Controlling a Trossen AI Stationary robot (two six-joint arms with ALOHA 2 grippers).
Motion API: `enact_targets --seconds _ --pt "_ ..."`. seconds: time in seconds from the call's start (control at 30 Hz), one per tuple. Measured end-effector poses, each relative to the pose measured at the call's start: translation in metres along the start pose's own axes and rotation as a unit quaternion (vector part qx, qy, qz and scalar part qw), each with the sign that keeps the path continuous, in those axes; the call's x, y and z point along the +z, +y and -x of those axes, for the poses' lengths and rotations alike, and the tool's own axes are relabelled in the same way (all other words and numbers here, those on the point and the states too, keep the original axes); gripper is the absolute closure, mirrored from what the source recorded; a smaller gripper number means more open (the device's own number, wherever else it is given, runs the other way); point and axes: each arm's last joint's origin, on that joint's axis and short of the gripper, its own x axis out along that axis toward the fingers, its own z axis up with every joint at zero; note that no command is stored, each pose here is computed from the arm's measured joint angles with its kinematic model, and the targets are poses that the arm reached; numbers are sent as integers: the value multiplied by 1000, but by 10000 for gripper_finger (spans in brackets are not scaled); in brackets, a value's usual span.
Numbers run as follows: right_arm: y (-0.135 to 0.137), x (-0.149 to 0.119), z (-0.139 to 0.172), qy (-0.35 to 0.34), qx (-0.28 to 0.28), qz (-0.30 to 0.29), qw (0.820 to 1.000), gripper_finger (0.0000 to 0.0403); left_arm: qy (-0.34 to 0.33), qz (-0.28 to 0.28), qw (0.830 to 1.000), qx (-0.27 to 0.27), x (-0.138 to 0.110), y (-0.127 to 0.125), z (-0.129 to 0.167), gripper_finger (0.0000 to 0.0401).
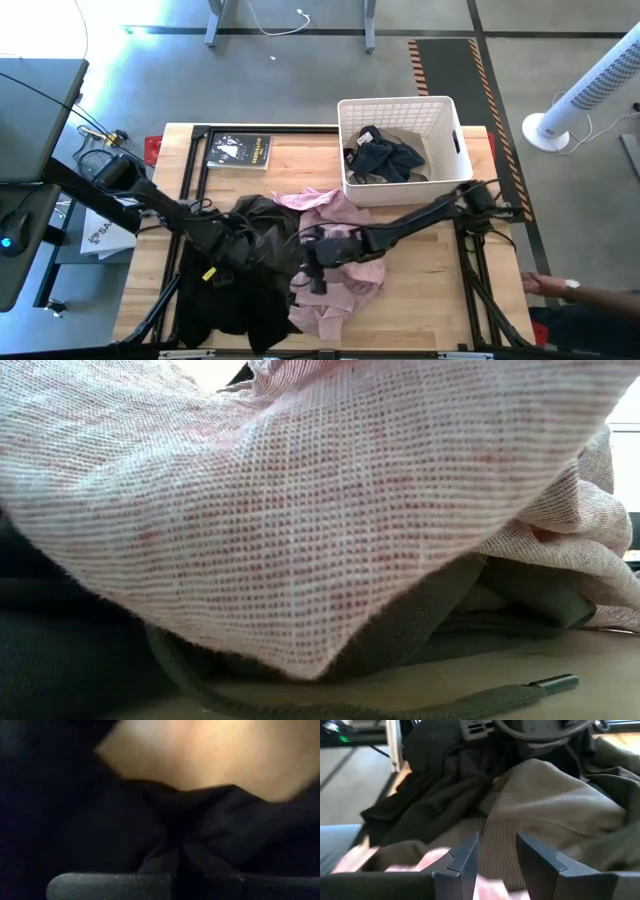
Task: Sort clothes
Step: Put the black boxer into the white bin
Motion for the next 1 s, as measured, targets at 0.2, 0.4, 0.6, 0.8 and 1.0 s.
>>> enact_targets --seconds 0.2,0.4,0.6,0.8,1.0 --pt "-17 3 -43 83 -22 13 996 274 -2 60 995 79 -18 4 2 400" --pt "-31 -19 -66 208 -44 5 977 305 -36 77 991 105 -31 -2 15 401" --pt "-20 -26 -41 294 -101 20 950 386 -129 84 970 189 -41 -11 65 401" --pt "11 -7 21 306 -199 68 929 397 -308 50 937 160 -50 -25 122 401" --pt "20 20 68 242 -254 67 934 399 -380 10 922 74 -53 -36 151 401"
